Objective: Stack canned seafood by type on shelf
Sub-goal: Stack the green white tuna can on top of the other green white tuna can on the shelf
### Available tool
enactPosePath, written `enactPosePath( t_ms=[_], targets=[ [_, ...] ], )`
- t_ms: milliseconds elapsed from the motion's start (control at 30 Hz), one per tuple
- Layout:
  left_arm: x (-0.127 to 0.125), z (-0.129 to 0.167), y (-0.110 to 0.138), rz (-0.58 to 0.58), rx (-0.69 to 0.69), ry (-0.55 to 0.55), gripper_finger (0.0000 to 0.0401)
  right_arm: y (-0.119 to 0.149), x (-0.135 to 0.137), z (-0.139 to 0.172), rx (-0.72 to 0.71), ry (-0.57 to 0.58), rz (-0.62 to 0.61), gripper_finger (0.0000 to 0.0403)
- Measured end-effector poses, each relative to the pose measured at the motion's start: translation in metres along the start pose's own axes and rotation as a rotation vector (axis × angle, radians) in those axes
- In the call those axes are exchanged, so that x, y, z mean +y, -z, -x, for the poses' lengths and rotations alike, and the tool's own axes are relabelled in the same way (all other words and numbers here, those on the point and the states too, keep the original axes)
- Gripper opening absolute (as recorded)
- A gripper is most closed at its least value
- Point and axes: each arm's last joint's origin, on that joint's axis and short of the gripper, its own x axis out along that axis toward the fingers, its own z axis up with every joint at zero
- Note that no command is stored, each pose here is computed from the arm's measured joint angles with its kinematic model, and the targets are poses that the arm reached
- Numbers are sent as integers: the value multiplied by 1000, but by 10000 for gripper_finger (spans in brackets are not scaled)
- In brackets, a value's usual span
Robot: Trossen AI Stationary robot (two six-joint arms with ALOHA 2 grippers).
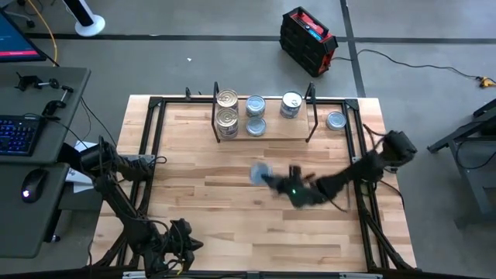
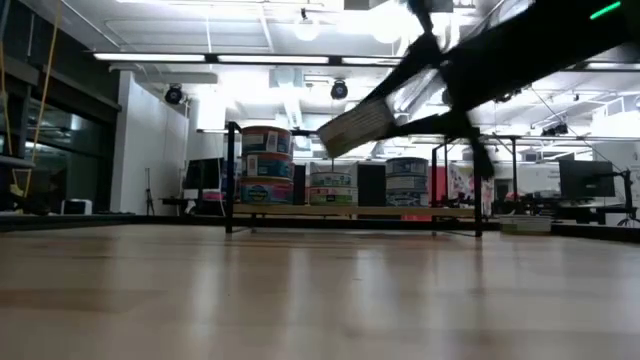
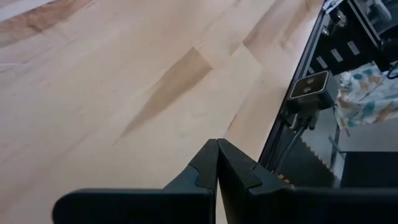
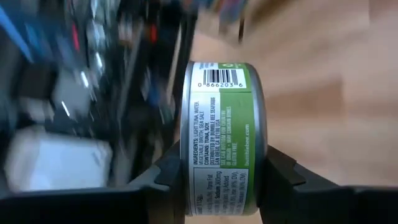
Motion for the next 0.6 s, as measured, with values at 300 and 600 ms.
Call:
enactPosePath(
  t_ms=[300, 600],
  targets=[
    [0, -7, -9, 33, -19, -16, 0, -92, 6, -78, -259, 0, -197, 114],
    [-1, -8, -10, 54, -22, -17, 0, -141, 21, -110, -301, 177, -157, 114]
  ],
)
